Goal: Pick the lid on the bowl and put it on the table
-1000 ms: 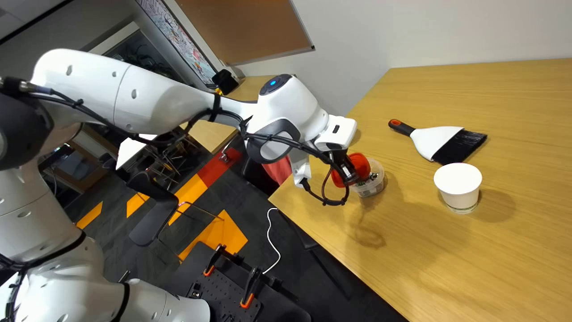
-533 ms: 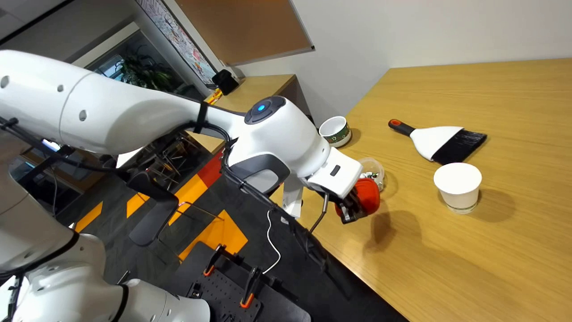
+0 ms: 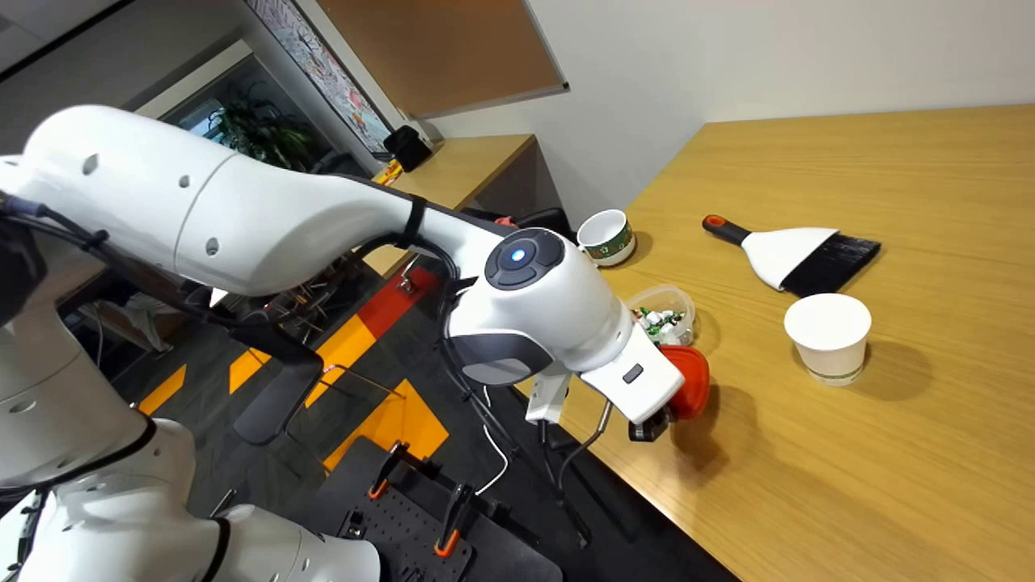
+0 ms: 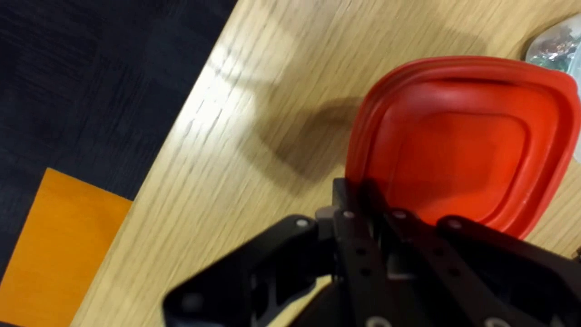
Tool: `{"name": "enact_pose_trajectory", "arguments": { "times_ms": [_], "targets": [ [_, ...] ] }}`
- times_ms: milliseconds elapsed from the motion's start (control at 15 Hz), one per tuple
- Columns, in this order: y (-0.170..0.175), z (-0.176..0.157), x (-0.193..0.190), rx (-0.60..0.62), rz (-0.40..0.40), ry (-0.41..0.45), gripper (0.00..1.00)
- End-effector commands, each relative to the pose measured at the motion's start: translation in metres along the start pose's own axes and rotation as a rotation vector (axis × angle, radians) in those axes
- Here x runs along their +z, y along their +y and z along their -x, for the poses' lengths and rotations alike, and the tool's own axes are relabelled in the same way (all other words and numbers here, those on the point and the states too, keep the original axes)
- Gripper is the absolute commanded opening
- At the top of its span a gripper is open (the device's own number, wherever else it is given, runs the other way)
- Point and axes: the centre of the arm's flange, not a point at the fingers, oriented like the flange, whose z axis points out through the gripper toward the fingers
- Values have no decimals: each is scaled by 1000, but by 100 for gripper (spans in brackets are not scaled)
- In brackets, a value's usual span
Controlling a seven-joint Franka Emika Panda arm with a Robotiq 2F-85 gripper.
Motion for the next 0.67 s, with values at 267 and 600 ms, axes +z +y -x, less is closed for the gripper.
{"name": "enact_pose_trajectory", "arguments": {
  "times_ms": [267,600],
  "targets": [
    [-17,-20,62,162,67,49,2],
    [-14,-18,64,164,64,46,40]
  ]
}}
